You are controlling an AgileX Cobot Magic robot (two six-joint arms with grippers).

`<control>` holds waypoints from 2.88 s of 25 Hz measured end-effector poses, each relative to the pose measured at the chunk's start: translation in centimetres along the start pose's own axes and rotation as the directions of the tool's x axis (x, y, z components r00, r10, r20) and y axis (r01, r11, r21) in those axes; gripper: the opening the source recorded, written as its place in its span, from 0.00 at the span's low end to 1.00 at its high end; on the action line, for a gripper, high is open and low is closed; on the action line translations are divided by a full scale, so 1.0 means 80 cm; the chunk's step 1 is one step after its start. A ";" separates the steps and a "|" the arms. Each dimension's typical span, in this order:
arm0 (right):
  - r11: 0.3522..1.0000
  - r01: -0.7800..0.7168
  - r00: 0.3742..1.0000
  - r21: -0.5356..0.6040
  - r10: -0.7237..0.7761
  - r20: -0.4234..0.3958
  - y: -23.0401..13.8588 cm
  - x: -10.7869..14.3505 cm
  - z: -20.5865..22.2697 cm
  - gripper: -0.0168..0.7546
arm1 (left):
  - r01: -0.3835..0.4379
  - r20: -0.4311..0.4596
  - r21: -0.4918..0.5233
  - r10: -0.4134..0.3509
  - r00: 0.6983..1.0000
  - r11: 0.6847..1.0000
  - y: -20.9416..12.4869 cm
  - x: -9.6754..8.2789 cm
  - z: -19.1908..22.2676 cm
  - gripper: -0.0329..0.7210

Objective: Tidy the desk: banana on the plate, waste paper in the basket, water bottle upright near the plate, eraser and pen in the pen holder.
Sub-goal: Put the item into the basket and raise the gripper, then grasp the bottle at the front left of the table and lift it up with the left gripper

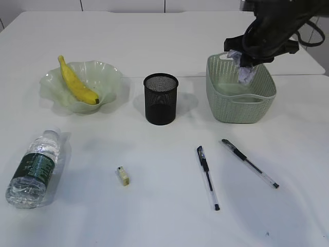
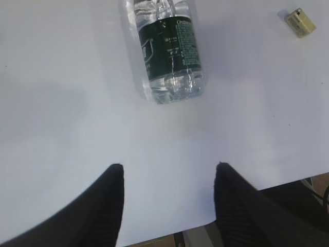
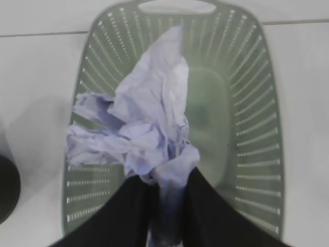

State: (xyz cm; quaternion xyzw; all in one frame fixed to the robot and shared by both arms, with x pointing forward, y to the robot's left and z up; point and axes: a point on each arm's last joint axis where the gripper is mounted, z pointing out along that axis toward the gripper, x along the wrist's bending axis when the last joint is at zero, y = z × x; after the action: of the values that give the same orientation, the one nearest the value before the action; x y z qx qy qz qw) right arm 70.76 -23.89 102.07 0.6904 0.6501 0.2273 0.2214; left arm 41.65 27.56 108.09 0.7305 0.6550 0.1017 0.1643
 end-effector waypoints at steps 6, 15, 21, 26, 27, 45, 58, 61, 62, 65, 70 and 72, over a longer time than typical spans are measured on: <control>0.999 -0.044 0.999 -0.018 0.044 0.001 -0.003 -0.012 0.031 0.24 | 0.002 0.004 0.000 -0.002 1.000 1.000 0.000 -0.001 0.000 0.57; 0.996 -0.056 0.998 -0.063 0.055 -0.014 0.002 -0.011 0.034 0.62 | 0.002 0.004 0.000 -0.002 1.000 1.000 0.000 -0.001 0.000 0.57; 0.994 -0.086 0.996 0.066 0.086 0.012 -0.003 -0.012 0.024 0.64 | 0.003 0.006 0.000 -0.003 1.000 1.000 0.000 -0.001 0.000 0.57; 0.981 -0.053 0.998 0.184 0.058 -0.021 0.000 -0.009 -0.014 0.62 | 0.000 0.000 -0.002 0.000 1.000 1.000 0.000 0.000 0.000 0.57; 0.977 -0.035 0.998 0.208 0.044 -0.041 -0.001 -0.007 -0.022 0.61 | -0.002 -0.004 -0.006 0.002 1.000 1.000 0.001 0.000 0.000 0.57; 0.874 0.208 0.978 0.439 -0.179 -0.107 -0.095 0.028 -0.129 0.56 | 0.009 0.010 -0.177 -0.007 1.000 0.984 0.022 -0.001 0.000 0.56; 0.897 0.233 0.972 0.375 -0.200 -0.126 -0.171 0.000 -0.239 0.56 | 0.045 0.026 -0.045 -0.044 0.999 0.998 0.060 0.001 0.089 0.74; 0.917 0.227 0.972 0.328 -0.195 -0.130 -0.171 -0.004 -0.260 0.56 | 0.064 0.034 -0.063 -0.062 0.997 0.996 0.071 0.001 0.109 0.75; 0.921 0.228 0.972 0.316 -0.197 -0.128 -0.171 -0.005 -0.266 0.56 | 0.073 0.038 -0.057 -0.071 0.997 0.996 0.073 0.001 0.117 0.75; 0.928 0.226 0.972 0.296 -0.197 -0.125 -0.172 -0.008 -0.275 0.56 | 0.095 0.037 -0.024 -0.094 0.995 0.995 0.080 0.002 0.141 0.75; 0.929 0.225 0.973 0.295 -0.196 -0.123 -0.172 -0.008 -0.276 0.56 | 0.123 0.035 0.010 -0.123 0.992 0.992 0.099 0.003 0.166 0.75; 0.929 0.225 0.973 0.295 -0.196 -0.123 -0.172 -0.008 -0.276 0.56 | 0.133 0.035 0.011 -0.133 0.990 0.991 0.108 0.004 0.172 0.75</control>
State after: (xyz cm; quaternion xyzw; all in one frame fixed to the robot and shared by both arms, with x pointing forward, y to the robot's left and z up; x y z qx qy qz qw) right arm 46.49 -23.54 111.41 0.6316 0.7571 0.1299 0.1048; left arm 54.66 25.62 98.57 0.6876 0.6997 0.0744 0.1790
